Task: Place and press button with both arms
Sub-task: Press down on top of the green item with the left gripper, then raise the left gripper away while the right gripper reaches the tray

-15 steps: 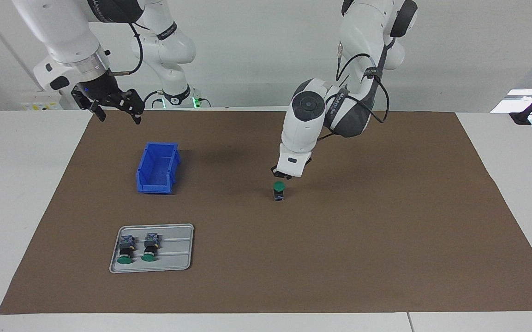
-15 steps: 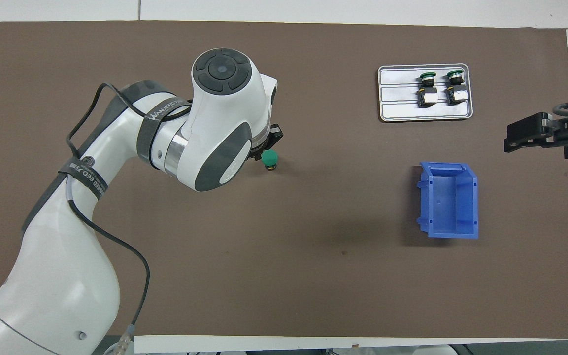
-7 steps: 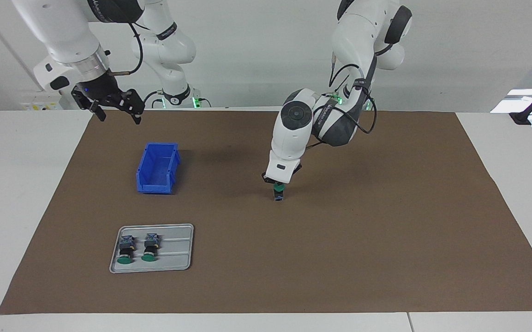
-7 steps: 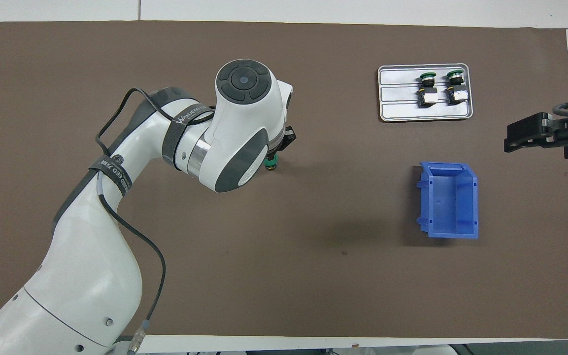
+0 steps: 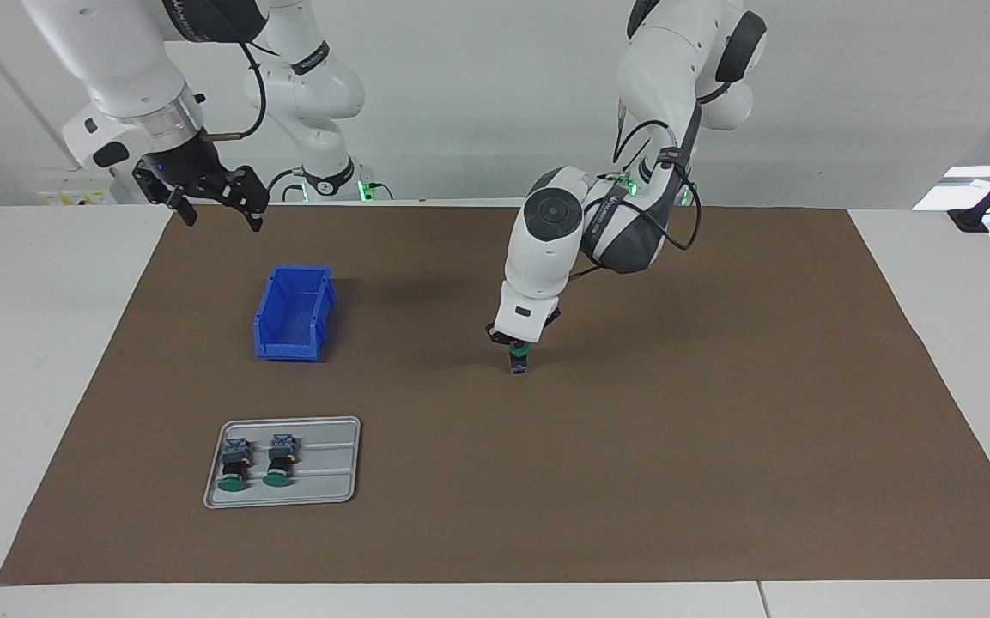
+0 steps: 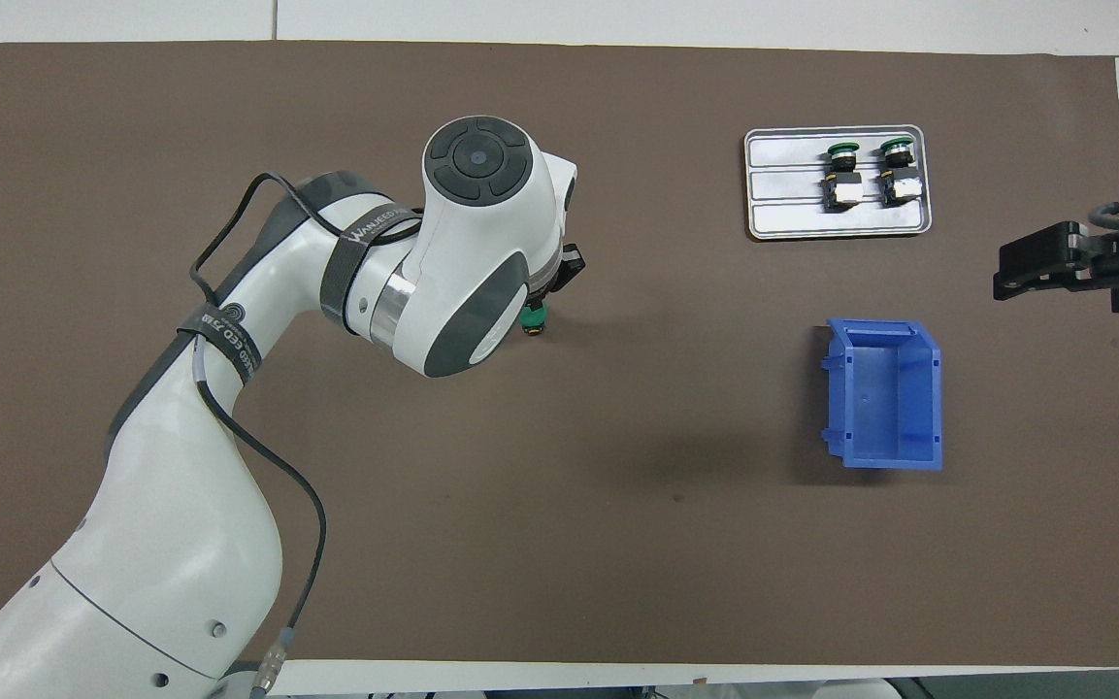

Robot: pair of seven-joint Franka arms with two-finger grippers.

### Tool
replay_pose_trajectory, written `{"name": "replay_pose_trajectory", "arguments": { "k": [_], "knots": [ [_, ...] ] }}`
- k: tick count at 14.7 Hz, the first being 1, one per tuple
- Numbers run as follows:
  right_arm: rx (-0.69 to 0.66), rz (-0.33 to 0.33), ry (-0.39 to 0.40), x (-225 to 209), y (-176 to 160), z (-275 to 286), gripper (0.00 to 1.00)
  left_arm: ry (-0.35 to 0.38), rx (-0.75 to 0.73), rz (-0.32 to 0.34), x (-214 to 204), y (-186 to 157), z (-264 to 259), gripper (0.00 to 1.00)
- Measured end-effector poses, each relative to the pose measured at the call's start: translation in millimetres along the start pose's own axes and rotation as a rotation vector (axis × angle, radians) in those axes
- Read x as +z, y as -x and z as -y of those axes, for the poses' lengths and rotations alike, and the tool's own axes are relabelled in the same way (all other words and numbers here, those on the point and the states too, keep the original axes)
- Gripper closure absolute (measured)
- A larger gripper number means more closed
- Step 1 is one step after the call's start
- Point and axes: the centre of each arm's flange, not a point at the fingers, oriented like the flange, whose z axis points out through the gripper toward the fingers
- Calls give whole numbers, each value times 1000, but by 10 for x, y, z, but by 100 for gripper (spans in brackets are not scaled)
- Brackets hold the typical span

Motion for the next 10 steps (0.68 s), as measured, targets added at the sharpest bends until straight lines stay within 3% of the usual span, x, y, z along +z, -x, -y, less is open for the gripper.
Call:
{"name": "replay_pose_trajectory", "arguments": {
  "k": [10],
  "knots": [
    [-3, 0, 0, 0, 2, 14, 0, -3, -2, -1, 135, 6, 36, 99]
  ]
}}
